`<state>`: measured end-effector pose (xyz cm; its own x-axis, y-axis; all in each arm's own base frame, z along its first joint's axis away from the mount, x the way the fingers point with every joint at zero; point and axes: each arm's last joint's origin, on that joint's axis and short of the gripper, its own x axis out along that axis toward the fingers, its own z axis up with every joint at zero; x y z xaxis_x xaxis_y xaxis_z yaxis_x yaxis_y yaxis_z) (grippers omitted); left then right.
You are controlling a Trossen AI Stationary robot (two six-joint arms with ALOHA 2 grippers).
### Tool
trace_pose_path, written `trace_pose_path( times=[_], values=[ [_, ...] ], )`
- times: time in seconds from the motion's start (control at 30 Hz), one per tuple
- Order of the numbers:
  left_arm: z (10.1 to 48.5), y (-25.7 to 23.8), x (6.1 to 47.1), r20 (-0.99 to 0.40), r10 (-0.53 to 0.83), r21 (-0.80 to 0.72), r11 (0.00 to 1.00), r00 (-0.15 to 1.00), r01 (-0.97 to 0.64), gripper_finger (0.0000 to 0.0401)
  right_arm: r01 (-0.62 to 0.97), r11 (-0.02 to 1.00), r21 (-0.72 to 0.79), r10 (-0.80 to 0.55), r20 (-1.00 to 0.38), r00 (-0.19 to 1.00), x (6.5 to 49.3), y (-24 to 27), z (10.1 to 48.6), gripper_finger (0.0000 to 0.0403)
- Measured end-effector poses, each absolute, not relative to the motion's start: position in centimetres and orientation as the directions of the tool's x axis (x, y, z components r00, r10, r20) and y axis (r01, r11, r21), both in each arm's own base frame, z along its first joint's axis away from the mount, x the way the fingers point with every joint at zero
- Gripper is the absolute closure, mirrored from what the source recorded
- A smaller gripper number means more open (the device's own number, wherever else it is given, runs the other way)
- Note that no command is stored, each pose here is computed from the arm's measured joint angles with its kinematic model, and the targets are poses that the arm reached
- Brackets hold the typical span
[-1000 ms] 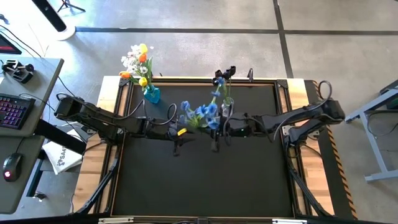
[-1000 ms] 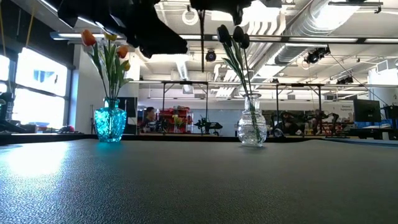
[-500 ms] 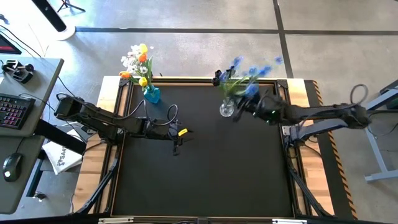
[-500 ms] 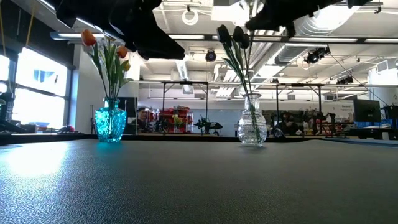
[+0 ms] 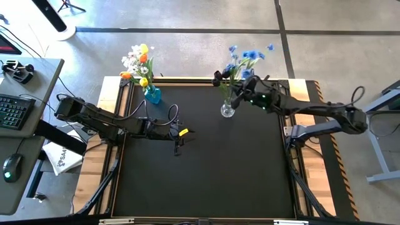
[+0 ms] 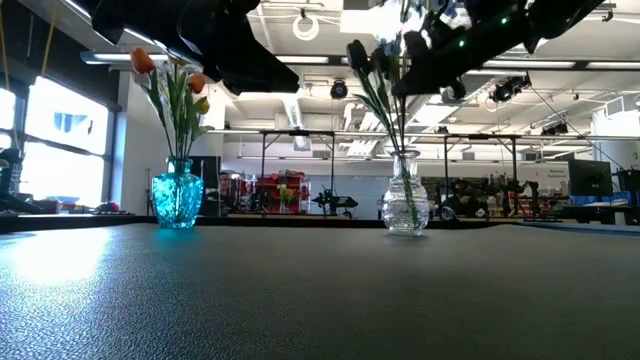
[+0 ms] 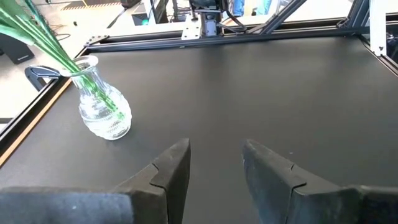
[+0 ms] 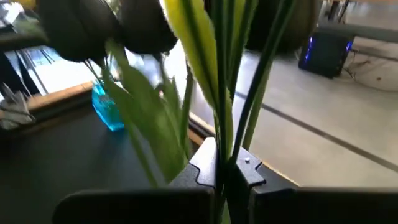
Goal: Sort flowers into vase by color
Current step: Put the blue flowers into the transparent vase
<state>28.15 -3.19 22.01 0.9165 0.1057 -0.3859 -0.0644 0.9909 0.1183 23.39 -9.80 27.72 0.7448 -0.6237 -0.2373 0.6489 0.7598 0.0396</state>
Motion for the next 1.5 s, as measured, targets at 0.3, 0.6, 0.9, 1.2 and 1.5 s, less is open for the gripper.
trace_pose_path(
  times=[0.3,0.6,0.9,1.2,1.5],
  values=[
    [22.0,-3.2,28.2,-0.386,0.106,0.118,0.991,0.916,-0.064,0.0266,0.608,0.794,0.024,-0.568,-0.326,0.755,24.6,-9.9,25.8,0.0403],
    [22.0,-3.2,28.2,-0.386,0.106,0.118,0.991,0.916,-0.064,0.0266,0.583,0.813,-0.002,-0.530,-0.419,0.737,24.6,-8.9,24.9,0.0402],
    [22.0,-3.2,28.2,-0.386,0.106,0.116,0.991,0.916,-0.066,0.0266,0.579,0.815,-0.007,-0.524,-0.435,0.732,24.5,-8.7,24.7,0.0402],
    [22.0,-3.2,28.2,-0.386,0.106,0.117,0.991,0.916,-0.066,0.0266,0.572,0.820,-0.023,-0.524,-0.435,0.733,24.5,-8.7,24.7,0.0329],
    [22.0,-3.2,28.1,-0.387,0.106,0.117,0.991,0.916,-0.065,0.0266,0.551,0.834,-0.013,-0.496,-0.455,0.739,23.3,-8.2,25.5,0.0211]
  ],
)
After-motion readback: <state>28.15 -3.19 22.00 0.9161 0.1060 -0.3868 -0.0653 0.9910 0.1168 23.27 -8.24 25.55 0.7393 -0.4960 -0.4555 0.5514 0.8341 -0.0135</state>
